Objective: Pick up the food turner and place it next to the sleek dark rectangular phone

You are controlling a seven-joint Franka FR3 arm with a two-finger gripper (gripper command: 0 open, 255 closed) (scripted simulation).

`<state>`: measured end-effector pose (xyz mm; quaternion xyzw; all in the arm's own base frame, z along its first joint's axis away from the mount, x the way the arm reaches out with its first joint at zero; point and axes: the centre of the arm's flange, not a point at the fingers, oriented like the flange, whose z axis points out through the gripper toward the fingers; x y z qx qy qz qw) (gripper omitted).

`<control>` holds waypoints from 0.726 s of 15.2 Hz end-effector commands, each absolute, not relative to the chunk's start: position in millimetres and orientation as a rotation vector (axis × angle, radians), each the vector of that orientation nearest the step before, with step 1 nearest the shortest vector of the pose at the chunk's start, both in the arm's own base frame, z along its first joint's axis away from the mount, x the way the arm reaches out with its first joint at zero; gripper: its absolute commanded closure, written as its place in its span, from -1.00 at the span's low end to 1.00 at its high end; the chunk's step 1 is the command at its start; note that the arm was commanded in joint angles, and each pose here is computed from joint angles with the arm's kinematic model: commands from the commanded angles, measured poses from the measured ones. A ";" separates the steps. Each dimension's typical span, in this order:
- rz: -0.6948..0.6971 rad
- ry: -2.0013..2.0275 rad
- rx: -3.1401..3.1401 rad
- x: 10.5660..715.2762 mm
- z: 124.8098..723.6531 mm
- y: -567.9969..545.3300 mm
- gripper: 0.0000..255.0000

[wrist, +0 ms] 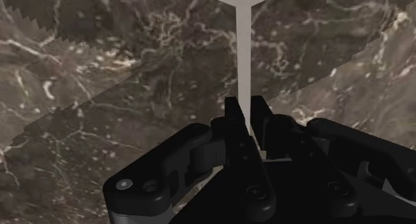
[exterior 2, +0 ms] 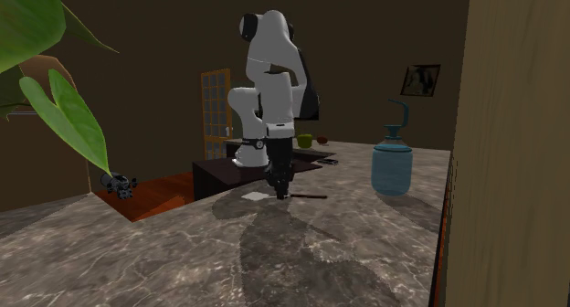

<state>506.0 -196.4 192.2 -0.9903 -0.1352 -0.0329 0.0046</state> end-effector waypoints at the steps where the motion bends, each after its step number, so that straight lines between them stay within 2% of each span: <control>1: -0.103 -0.423 -3.102 504.3 203.4 -195.4 1.00; 11: -0.103 -0.423 -3.102 504.3 255.6 -195.4 1.00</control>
